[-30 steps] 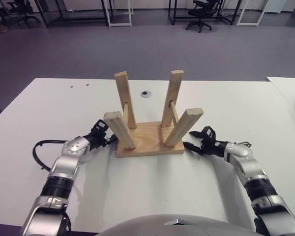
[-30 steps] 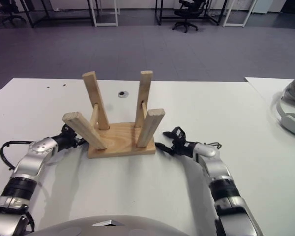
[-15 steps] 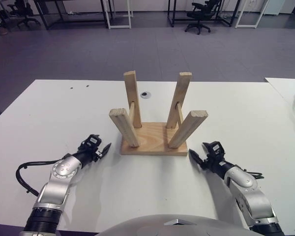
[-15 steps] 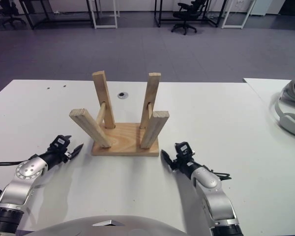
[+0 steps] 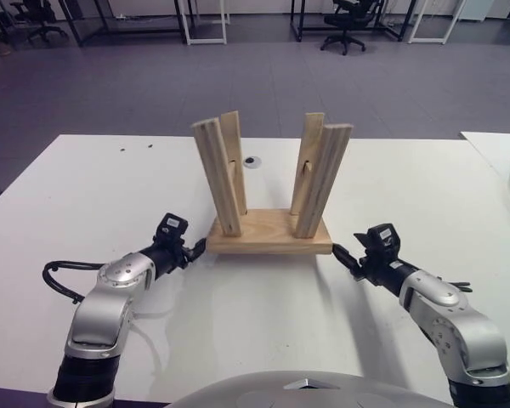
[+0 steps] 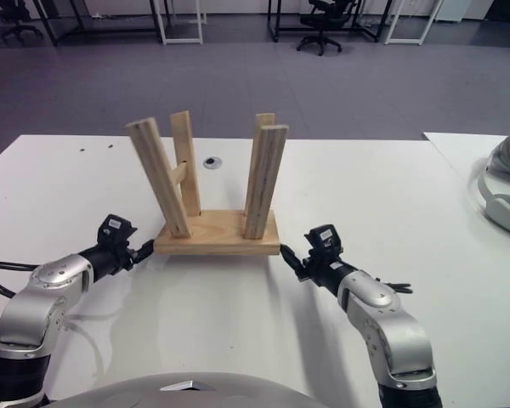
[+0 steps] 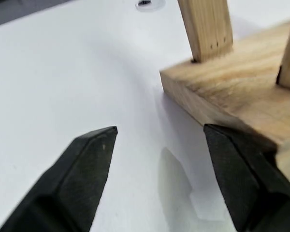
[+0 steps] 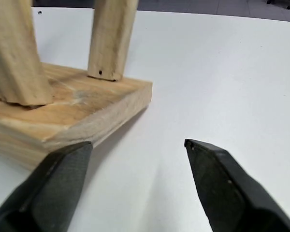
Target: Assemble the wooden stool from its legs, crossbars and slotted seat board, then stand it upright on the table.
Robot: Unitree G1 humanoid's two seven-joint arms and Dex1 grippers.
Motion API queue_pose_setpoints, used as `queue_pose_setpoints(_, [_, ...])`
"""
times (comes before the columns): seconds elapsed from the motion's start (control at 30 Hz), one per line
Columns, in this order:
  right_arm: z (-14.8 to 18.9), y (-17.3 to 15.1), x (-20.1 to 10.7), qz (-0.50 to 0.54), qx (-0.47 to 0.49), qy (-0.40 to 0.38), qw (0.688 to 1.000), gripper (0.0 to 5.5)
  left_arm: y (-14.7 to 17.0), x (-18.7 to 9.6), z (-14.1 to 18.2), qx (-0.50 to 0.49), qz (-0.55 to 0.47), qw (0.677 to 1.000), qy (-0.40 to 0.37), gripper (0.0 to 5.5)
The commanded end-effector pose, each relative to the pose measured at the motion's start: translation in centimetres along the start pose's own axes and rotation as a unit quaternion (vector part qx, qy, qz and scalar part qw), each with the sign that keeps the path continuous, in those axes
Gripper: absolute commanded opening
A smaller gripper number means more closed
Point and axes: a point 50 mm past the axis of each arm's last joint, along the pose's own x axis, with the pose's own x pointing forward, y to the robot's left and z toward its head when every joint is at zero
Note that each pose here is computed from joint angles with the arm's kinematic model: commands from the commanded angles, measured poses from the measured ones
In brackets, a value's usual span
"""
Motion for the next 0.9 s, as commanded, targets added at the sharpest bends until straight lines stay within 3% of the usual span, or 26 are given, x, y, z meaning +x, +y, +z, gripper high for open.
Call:
queue_pose_setpoints(0.03, [5.7,4.6,-1.3,0.211,-0.032,-0.104,0.971,3.59,-4.3,-1.1,5.1,-0.018,-0.184,0.977,-0.11,3.34])
queue_pose_setpoints(0.2, [6.0,3.6,-2.0,0.195,-0.036,-0.097,0.975,3.59,-4.3,-2.3,6.1,-0.011,-0.205,0.972,-0.118,3.34])
queue_pose_setpoints(0.37, [5.9,3.3,-3.2,0.197,-0.053,-0.087,0.975,3.59,-2.7,-3.4,4.8,0.006,-0.194,0.979,-0.067,3.34])
queue_pose_setpoints(0.57, [4.9,-2.0,-4.5,0.086,-0.133,-0.001,0.987,3.59,5.5,-3.4,2.2,0.121,-0.071,0.99,0.013,3.34])
queue_pose_setpoints(0.7, [4.7,-4.1,-4.9,0.141,-0.169,0.02,0.975,3.59,7.1,-3.9,2.7,0.194,-0.159,0.967,0.027,3.34])
queue_pose_setpoints(0.8, [4.7,-3.1,-3.7,0.248,-0.183,0.023,0.951,3.59,6.2,-3.3,3.1,0.201,-0.275,0.94,0.032,3.34])
queue_pose_setpoints(0.9, [4.7,-1.9,-2.2,0.304,-0.193,0.018,0.933,3.59,5.1,-1.3,4.1,0.227,-0.324,0.918,0.021,3.34])
